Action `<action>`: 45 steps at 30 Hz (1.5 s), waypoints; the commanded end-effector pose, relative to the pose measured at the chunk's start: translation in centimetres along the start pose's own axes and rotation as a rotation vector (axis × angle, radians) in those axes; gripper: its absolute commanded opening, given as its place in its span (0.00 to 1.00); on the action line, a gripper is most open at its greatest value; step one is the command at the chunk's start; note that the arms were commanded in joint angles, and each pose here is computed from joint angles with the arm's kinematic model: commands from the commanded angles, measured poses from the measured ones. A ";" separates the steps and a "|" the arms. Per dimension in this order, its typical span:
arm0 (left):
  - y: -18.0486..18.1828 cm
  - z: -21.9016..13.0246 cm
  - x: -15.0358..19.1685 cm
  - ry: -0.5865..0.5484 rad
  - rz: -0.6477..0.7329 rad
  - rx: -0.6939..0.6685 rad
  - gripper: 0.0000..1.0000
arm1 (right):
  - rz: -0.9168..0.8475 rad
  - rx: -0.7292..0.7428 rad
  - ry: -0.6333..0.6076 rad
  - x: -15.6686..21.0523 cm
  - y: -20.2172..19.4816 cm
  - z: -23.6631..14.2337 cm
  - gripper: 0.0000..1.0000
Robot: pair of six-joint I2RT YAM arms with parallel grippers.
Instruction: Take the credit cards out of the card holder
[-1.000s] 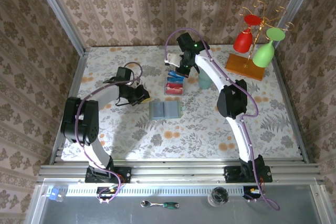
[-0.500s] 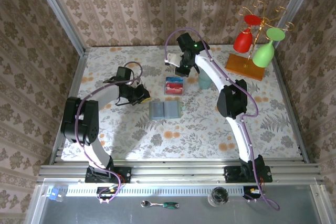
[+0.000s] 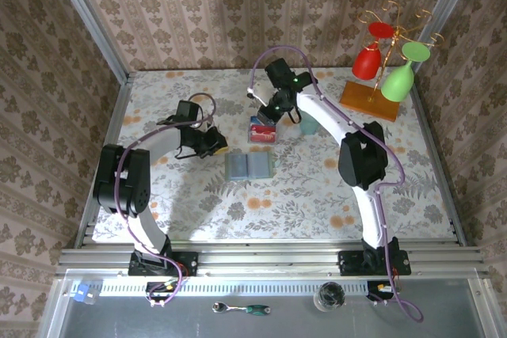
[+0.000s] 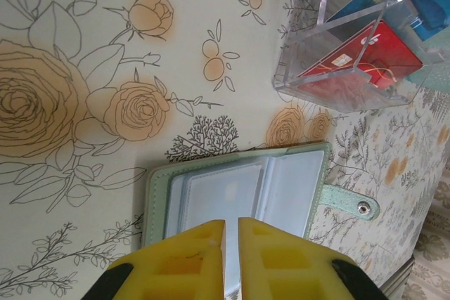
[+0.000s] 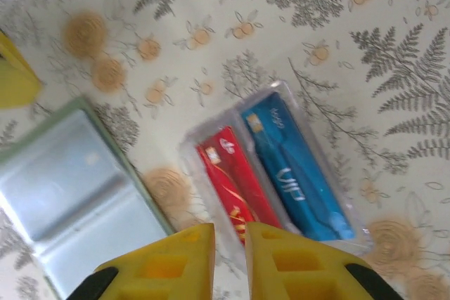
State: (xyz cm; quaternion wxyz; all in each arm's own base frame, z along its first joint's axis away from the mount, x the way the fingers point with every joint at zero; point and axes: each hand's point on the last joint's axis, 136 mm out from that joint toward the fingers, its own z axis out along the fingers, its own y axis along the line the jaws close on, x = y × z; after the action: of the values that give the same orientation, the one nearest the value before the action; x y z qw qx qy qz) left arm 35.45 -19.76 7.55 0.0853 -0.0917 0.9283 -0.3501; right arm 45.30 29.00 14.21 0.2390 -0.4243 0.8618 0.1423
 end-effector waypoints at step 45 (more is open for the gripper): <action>2.5 0.4 5.2 0.023 -0.097 -0.047 0.09 | 0.970 -0.377 0.065 5.7 12.7 5.6 0.25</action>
State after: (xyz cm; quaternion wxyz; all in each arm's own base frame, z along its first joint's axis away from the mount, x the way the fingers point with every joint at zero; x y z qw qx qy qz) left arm 30.35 -19.32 4.37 0.0462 -0.1264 0.9366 -0.3236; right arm 34.72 34.57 7.78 0.0743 -0.0368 0.9309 0.3557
